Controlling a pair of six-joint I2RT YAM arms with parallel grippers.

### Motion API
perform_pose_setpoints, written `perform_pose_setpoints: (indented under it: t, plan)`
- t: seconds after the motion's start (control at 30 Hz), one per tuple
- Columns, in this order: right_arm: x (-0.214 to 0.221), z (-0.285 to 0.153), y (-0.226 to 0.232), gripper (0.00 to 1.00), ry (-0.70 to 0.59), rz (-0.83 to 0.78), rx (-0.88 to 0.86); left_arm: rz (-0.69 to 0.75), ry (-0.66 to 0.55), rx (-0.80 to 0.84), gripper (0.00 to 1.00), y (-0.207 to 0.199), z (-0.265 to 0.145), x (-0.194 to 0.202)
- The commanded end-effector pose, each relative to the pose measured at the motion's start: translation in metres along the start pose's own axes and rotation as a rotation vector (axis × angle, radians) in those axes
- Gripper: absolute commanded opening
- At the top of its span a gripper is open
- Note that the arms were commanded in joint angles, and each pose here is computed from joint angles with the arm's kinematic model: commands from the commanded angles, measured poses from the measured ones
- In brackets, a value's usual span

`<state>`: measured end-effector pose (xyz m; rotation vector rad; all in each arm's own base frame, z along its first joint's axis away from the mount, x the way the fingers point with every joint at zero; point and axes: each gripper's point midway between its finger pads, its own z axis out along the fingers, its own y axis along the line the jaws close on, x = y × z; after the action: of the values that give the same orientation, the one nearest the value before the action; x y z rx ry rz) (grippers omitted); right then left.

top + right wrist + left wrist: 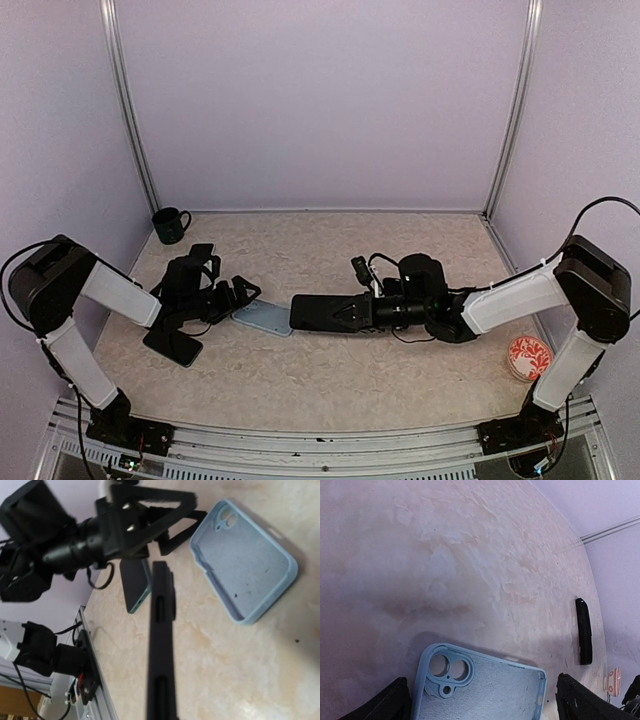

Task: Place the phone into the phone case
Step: Move the phone case to the center of the board.

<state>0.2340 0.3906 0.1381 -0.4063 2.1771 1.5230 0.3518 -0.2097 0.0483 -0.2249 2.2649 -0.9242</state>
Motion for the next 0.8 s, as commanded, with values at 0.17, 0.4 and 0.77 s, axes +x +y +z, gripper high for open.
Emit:
perform_pose_setpoints:
  t: [0.17, 0.4, 0.77]
  plan:
    - [-0.017, 0.020, -0.011, 0.00, 0.012, 0.114, -0.043, 0.006, 0.099, 0.048, 0.96, -0.018, 0.002, 0.046]
    - [-0.018, 0.034, -0.019, 0.00, 0.037, 0.183, -0.077, 0.016, 0.134, 0.080, 0.95, -0.030, 0.004, 0.068]
    - [-0.028, 0.055, -0.039, 0.00, 0.078, 0.258, -0.105, 0.016, 0.142, 0.098, 0.94, -0.033, 0.010, 0.075]
